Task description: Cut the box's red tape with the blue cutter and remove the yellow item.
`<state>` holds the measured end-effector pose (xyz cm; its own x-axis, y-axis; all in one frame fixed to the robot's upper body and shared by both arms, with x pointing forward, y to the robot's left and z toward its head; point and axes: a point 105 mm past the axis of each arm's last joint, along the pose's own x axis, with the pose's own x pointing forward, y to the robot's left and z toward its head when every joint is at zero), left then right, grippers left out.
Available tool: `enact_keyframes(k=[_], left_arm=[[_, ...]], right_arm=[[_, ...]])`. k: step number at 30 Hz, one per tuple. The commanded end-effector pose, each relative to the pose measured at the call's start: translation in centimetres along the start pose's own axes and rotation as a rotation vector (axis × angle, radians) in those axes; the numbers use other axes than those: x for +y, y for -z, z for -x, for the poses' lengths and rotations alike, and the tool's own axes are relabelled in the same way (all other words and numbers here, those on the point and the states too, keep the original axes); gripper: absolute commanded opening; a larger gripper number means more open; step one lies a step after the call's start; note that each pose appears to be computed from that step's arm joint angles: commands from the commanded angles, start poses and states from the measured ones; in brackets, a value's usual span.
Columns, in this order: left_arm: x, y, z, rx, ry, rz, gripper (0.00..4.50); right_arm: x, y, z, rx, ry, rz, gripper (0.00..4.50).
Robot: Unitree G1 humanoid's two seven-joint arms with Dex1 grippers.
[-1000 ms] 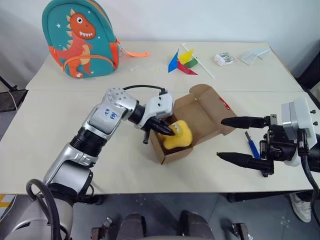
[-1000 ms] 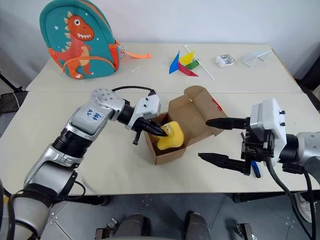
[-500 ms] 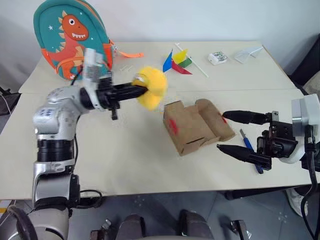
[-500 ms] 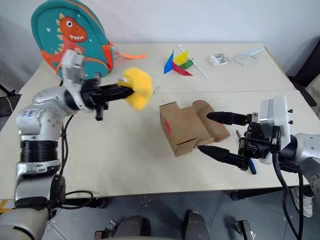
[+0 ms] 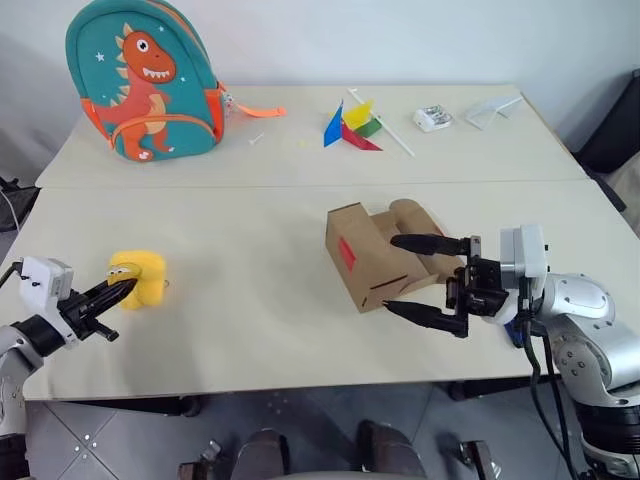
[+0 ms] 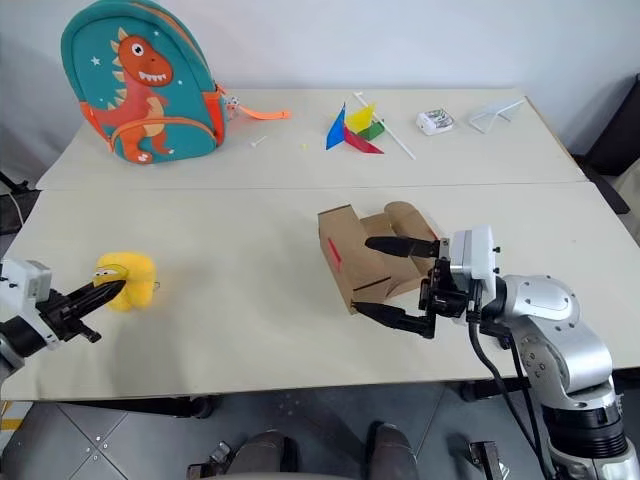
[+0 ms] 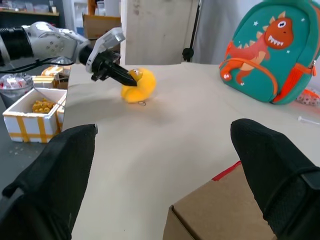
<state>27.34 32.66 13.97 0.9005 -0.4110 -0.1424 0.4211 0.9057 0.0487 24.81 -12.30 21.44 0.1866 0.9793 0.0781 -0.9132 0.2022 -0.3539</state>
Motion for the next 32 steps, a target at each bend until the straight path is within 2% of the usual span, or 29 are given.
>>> enact_keyframes(k=[1,6,9,15,19,21,22,23,25,29,32], left_arm=[[-0.2,-1.6,0.1,-0.039,0.001,-0.028,1.67],[0.8,-3.4,1.7,-0.079,0.007,-0.081,3.24],[0.8,-4.1,3.2,-0.103,0.072,-0.055,3.24],[1.3,-3.7,5.5,-0.067,0.111,-0.039,3.24],[0.9,-2.6,6.7,-0.005,0.111,-0.115,3.24],[0.1,-1.4,7.2,0.036,0.125,-0.157,3.58],[-0.8,0.2,8.5,0.087,0.143,-0.199,3.72],[-1.6,1.5,10.1,0.131,0.156,-0.189,3.72],[-2.2,2.5,12.1,0.186,0.153,-0.265,3.72],[-1.5,2.1,11.7,0.174,0.089,-0.28,3.72],[-2.3,1.5,10.7,0.124,0.091,-0.283,3.72]], right_arm=[[0.2,0.0,1.2,0.021,-0.005,0.037,4.5],[0.3,0.1,2.9,0.043,0.045,0.021,4.5],[0.3,0.2,3.6,0.045,0.066,0.012,4.5],[0.1,0.1,4.3,0.02,0.095,0.005,4.5],[0.9,0.6,4.6,0.03,0.079,0.0,4.5],[1.1,0.8,4.9,0.031,0.084,0.009,4.5],[1.6,1.0,5.0,0.04,0.065,0.017,4.5],[2.3,1.3,5.2,0.06,0.039,0.006,4.5],[3.4,1.8,5.5,0.093,-0.006,0.01,4.5],[3.1,2.0,5.9,0.091,0.026,0.006,4.5],[3.0,2.6,6.0,0.102,0.038,0.017,4.5]])
